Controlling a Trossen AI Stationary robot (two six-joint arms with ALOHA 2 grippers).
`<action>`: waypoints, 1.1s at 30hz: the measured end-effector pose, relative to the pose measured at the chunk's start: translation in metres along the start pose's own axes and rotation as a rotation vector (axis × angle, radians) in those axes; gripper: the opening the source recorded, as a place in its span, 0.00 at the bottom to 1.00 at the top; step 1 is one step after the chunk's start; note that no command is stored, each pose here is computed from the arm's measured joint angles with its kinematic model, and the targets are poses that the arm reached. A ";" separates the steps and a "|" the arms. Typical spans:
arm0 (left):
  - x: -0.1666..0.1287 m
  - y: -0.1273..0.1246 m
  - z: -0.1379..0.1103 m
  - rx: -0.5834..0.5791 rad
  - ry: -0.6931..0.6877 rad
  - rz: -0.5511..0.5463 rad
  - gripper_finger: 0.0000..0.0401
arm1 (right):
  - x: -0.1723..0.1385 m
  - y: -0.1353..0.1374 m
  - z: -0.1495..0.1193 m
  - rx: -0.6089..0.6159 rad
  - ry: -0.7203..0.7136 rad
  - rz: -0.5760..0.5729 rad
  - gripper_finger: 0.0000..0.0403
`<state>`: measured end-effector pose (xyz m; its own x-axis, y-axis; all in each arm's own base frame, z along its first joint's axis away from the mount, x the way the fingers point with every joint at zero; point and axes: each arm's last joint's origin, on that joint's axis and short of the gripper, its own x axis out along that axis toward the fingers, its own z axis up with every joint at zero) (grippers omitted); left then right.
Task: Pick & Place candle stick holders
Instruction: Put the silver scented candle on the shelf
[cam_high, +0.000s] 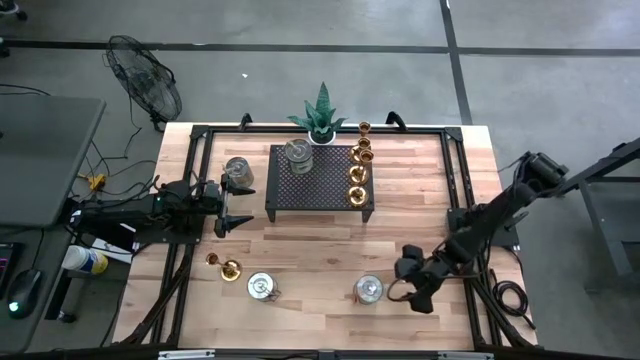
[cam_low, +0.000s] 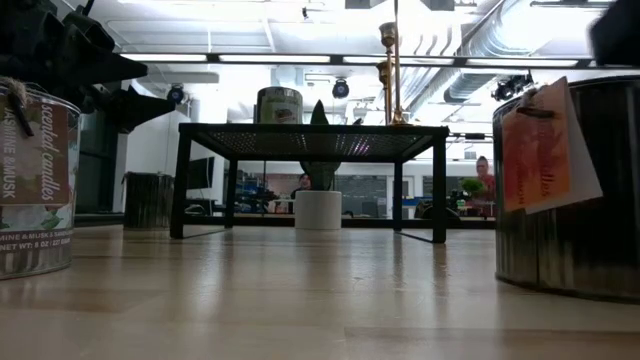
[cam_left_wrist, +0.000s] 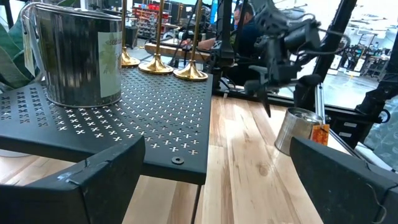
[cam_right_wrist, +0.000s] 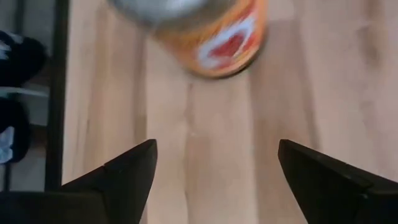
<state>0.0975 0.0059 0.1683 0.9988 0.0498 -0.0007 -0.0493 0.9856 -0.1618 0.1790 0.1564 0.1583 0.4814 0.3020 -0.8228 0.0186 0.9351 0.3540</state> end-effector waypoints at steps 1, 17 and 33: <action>0.000 0.000 0.000 0.000 0.000 0.000 0.98 | 0.004 -0.002 -0.006 -0.005 -0.019 0.021 0.82; 0.000 0.000 0.000 0.000 0.001 0.000 0.98 | 0.027 -0.014 -0.031 -0.288 -0.463 -0.038 0.94; 0.000 0.000 0.000 0.000 0.001 0.000 0.98 | 0.075 -0.001 -0.033 -0.424 -0.730 -0.087 0.94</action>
<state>0.0976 0.0059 0.1679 0.9988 0.0498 -0.0019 -0.0495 0.9855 -0.1620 0.1865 0.1839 0.0819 0.9408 0.1670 -0.2949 -0.1789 0.9838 -0.0137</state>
